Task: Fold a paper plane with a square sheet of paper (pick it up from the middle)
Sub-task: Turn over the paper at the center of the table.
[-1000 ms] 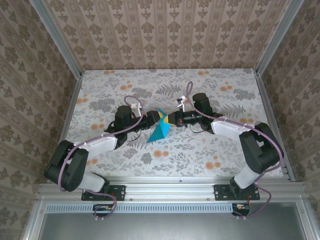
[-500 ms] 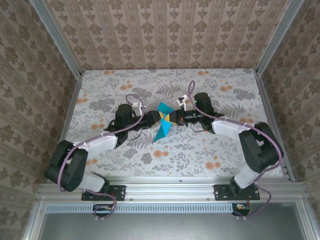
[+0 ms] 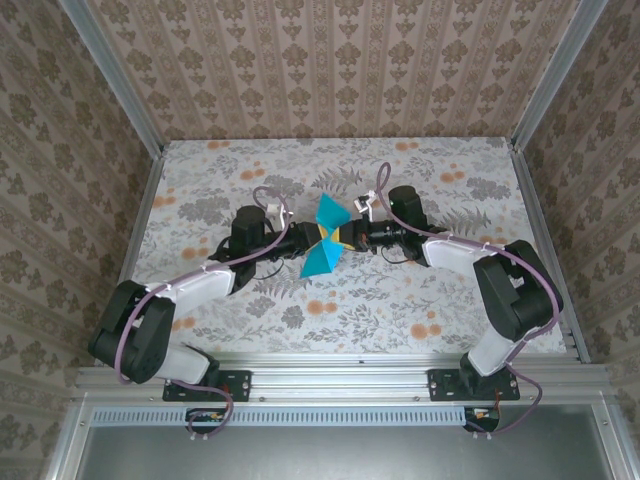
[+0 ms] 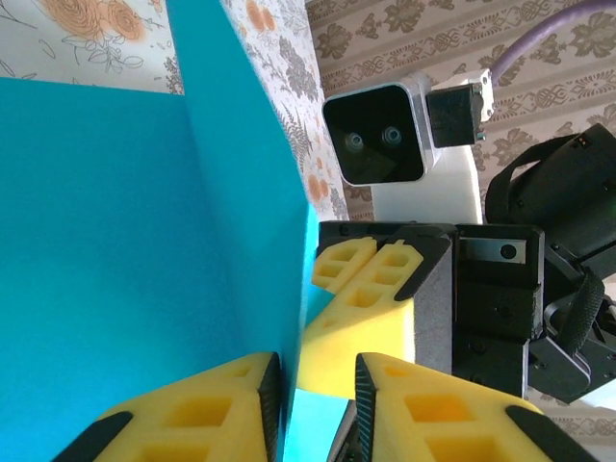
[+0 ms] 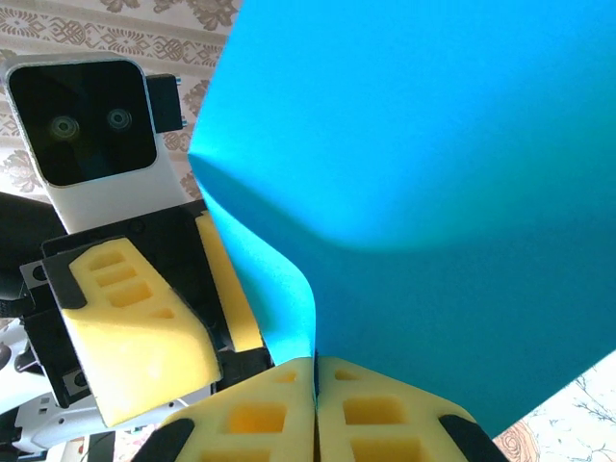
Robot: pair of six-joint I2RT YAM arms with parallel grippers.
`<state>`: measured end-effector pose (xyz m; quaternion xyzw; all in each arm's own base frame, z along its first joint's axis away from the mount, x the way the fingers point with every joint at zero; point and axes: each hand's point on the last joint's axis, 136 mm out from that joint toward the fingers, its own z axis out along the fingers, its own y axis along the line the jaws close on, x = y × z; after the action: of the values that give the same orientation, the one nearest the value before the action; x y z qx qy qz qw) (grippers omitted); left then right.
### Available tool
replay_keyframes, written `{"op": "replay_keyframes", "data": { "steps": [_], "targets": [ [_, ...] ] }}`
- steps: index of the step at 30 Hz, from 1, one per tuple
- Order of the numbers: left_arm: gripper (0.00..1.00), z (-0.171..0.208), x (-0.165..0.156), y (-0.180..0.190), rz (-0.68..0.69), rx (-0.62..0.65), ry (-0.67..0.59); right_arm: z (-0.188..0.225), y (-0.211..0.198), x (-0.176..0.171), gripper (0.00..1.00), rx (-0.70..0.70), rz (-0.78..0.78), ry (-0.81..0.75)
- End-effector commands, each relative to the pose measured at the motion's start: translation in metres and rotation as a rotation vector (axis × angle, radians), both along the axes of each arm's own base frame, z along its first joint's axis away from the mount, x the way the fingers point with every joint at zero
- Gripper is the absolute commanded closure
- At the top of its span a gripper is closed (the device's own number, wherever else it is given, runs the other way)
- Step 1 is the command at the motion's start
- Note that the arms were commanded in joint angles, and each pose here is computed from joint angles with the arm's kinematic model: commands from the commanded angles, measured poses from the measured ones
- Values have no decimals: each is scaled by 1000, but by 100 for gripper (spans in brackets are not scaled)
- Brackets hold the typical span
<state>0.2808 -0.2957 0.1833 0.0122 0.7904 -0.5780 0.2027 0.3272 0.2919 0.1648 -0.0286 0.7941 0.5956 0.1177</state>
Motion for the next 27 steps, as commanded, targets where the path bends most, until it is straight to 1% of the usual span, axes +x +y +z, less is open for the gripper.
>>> {"op": "replay_keyframes", "data": {
  "steps": [1,9,13,16,19,24,27],
  "targets": [
    [74,7,0,-6,-39,9,-39,0,0,0,90,17,15,3],
    [81,2,1,-4,-41,47,-40,0,-1,1,89,17,13,2],
    [88,0,2,-3,-38,52,-35,-2,-2,0,87,13,12,7],
    [90,0,3,-2,-31,51,-31,-3,-4,1,85,9,6,9],
    [92,0,5,0,-22,53,-26,-5,-7,1,79,-5,0,8],
    [94,-1,10,4,7,48,-18,-7,-21,-2,62,-44,-29,5],
    [94,2,13,5,25,33,-17,-11,-33,-6,54,-75,-61,6]
  ]
}}
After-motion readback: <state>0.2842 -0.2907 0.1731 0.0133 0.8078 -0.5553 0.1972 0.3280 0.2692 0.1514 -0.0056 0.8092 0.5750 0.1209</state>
